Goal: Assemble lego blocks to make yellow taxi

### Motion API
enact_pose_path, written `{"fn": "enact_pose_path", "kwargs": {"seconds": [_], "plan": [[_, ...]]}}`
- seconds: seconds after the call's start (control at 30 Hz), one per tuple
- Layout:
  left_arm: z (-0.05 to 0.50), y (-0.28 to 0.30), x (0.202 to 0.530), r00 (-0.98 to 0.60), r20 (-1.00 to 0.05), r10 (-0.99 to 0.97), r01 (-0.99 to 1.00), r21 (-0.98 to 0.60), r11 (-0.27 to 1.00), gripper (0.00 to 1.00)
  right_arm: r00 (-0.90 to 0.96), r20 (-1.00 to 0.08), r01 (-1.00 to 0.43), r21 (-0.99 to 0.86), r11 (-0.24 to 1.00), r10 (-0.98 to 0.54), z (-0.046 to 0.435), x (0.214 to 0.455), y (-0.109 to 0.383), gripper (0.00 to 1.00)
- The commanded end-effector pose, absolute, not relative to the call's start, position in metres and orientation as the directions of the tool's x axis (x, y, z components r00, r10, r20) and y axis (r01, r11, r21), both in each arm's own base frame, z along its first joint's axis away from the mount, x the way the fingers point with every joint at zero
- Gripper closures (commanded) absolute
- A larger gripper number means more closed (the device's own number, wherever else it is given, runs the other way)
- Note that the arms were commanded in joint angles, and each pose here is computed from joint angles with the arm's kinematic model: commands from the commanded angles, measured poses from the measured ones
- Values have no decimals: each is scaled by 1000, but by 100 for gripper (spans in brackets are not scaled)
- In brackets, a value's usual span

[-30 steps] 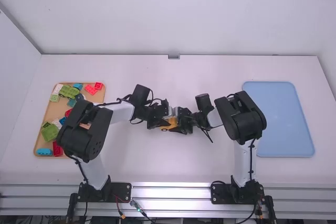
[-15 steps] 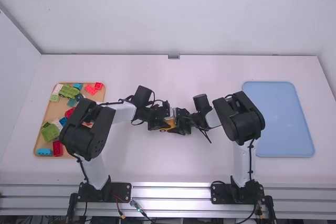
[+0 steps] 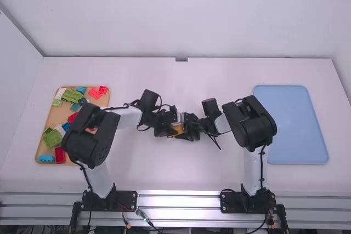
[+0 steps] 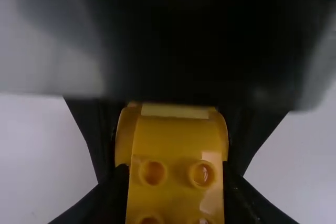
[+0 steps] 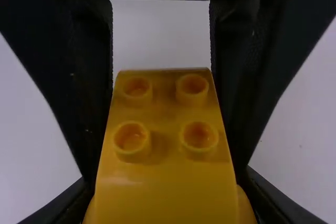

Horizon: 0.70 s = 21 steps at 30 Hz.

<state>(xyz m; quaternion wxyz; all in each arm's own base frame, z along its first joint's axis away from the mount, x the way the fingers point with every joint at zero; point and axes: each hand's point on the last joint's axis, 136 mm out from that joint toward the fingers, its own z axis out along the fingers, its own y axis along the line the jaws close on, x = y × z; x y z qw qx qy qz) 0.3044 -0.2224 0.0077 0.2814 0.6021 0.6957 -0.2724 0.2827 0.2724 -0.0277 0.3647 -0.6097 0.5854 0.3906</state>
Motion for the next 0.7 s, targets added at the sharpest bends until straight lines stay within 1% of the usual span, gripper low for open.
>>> {"fn": "enact_pose_path", "kwargs": {"seconds": [0.0, 0.03, 0.07, 0.23, 0.43, 0.5, 0.53, 0.57, 0.67], "plan": [[14, -215, 306, -103, -704, 703, 991, -11, 135, 49, -21, -891, -999, 37, -28, -454, -38, 284, 269, 62], [15, -214, 305, -88, -703, 705, 992, 0, 123, 45, -21, -891, -999, 38, -28, -454, -38, 284, 269, 62], [19, -214, 305, -79, -705, 705, 993, 9, 120, 43, -21, -891, -999, 37, -28, -454, -38, 284, 269, 63], [29, -214, 309, -58, -708, 704, 991, 44, 126, 43, -21, -891, -999, 37, -27, -454, -38, 284, 269, 62], [44, -203, 315, -46, -665, 746, 981, 111, 160, 43, -21, -888, -999, 35, -23, -460, -39, 285, 269, 62], [53, -196, 315, -52, -655, 754, 976, 125, 176, 36, -33, -881, -999, 41, -6, -472, -41, 287, 268, 62], [60, -190, 315, -47, -648, 760, 973, 142, 182, 29, -40, -877, -999, 44, 3, -479, -42, 288, 267, 62], [68, -185, 314, -33, -646, 763, 971, 160, 177, 0, -43, -874, -999, 44, 9, -484, -43, 289, 267, 62], [85, -169, 313, -20, -645, 764, 962, 196, 191, 1, -57, -874, -998, 54, 19, -482, -41, 291, 267, 59]]}}
